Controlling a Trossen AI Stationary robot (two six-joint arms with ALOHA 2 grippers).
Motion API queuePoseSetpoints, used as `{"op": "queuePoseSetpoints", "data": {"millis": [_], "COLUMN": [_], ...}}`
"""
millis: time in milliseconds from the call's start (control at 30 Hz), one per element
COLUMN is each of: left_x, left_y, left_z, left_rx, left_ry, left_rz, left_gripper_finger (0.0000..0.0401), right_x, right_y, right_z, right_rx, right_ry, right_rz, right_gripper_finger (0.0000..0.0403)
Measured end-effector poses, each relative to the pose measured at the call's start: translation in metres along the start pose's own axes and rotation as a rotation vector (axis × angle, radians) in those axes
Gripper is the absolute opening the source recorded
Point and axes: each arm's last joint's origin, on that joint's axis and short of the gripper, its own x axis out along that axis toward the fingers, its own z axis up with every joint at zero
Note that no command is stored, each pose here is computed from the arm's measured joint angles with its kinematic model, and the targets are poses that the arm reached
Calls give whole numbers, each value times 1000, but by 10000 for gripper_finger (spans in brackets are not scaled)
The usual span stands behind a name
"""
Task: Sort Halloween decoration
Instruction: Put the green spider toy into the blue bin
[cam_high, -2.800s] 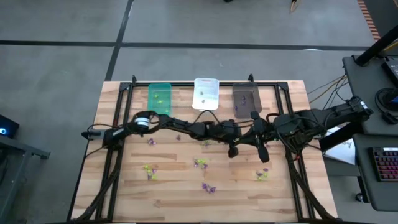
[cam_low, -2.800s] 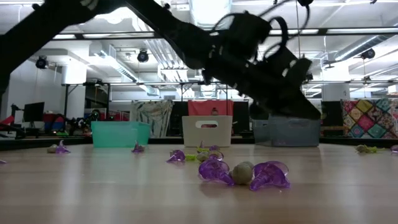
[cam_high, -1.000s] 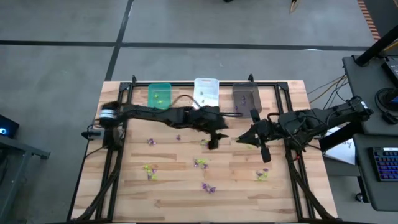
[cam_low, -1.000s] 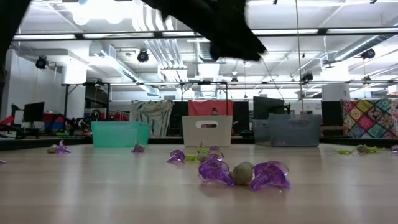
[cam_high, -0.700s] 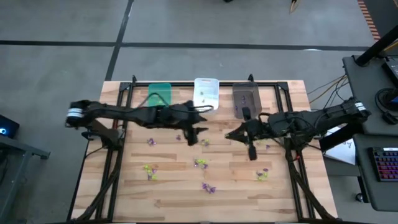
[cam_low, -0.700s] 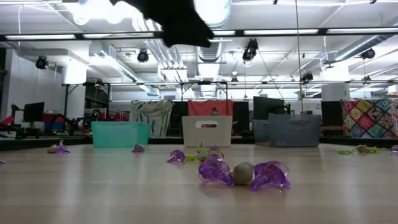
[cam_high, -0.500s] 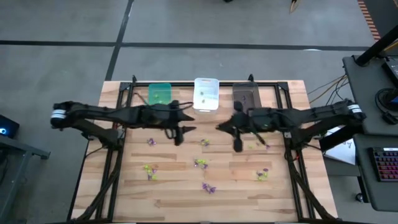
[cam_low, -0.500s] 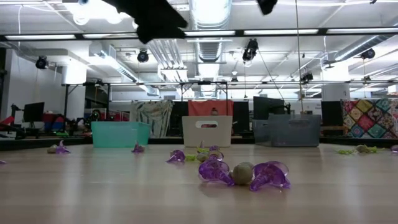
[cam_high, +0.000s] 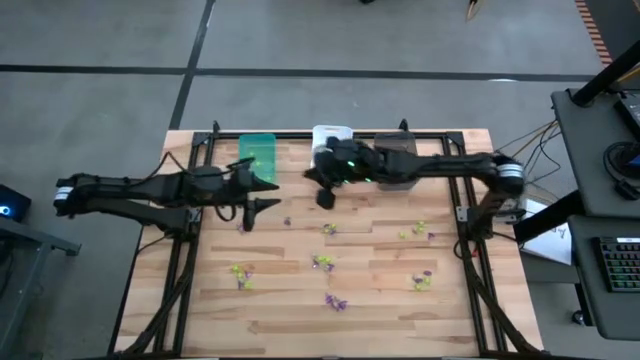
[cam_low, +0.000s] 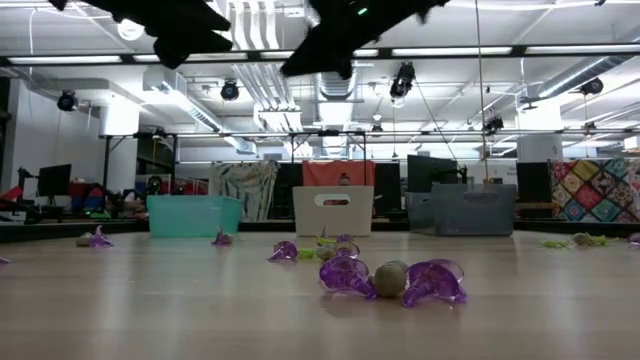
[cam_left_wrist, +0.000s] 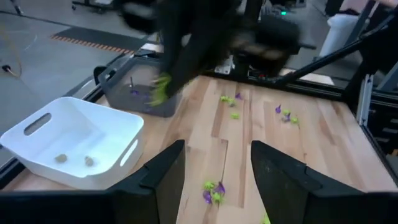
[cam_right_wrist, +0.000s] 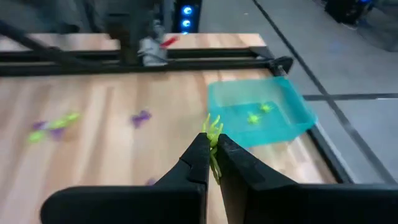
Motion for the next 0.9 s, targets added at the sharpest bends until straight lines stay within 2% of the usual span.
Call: {"op": "queuePoseSetpoints", "data": {"millis": [167,433,567,667,767,900], "left_x": [-14,-23,-21,-20,-18,-14], "left_y": [3,4,4,3,3,3], "left_z": [-3,-1,-1,-1,-2,-3], "left_rx": [-4,-7,-30,-60,-80,-96], "left_ry": [-22,-45,-45,-40,-38,-30], "left_rz": [1,0,-1,-1,-1,4], "left_gripper_finger": [166,166,166,166,166,166], "right_x": [46,114,148,171,185,195], "right_y": [-26,-55,-61,-62,-61,-62], "right_z": [4,-8,-17,-26,-31,-34], "right_rx": [3,4,-8,40,43,51], "right_ry": [8,38,57,63,65,82], "right_rz": [-46,-90,-93,-87,-36,-28], "right_gripper_finger": [13,13,13,13,13,13]}}
